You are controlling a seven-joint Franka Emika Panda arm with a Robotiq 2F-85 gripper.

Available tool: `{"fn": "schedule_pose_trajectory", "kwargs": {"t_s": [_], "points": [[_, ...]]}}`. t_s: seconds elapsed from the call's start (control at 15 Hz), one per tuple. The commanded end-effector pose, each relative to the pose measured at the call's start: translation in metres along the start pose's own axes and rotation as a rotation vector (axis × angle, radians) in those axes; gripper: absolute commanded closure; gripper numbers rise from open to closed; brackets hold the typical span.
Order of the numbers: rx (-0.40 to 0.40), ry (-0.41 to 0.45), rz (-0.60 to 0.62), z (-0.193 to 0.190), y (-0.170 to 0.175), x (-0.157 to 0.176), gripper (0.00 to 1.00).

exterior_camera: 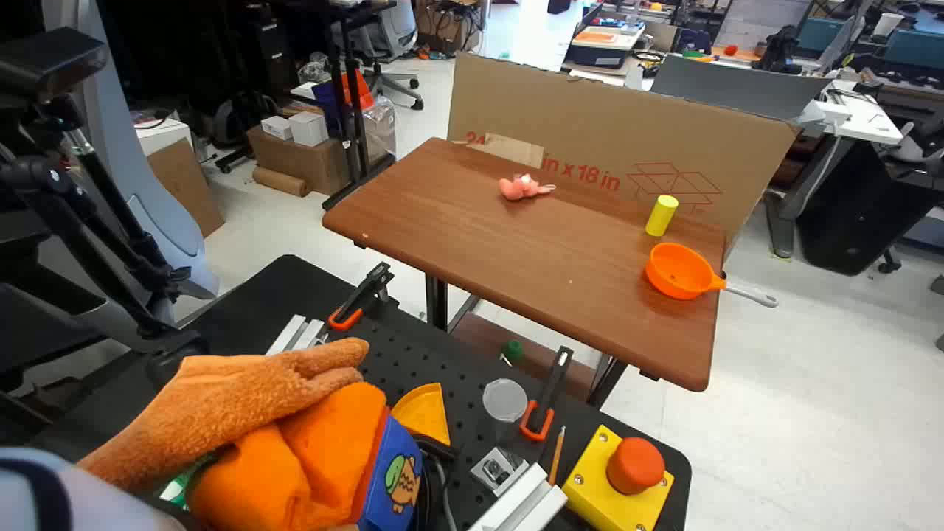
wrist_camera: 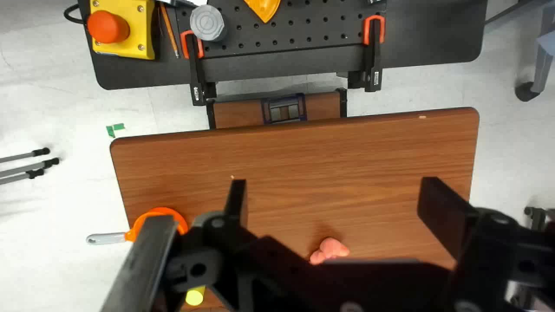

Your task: Move the pink toy to the front

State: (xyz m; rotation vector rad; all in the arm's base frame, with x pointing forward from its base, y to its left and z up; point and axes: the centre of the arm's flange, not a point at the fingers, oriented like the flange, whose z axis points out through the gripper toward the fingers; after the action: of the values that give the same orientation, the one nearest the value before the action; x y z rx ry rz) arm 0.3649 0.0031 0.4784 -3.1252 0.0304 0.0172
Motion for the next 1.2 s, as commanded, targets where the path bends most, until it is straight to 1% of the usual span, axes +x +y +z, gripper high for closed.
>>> {"fn": "schedule_pose_trajectory", "kwargs": {"t_s": [0.0,1.13], "points": [[0.000,0.000,0.000,0.0000,0.0000,0.0000,0.00],[0.000,0.000,0.000,0.0000,0.0000,0.0000,0.00]]}}
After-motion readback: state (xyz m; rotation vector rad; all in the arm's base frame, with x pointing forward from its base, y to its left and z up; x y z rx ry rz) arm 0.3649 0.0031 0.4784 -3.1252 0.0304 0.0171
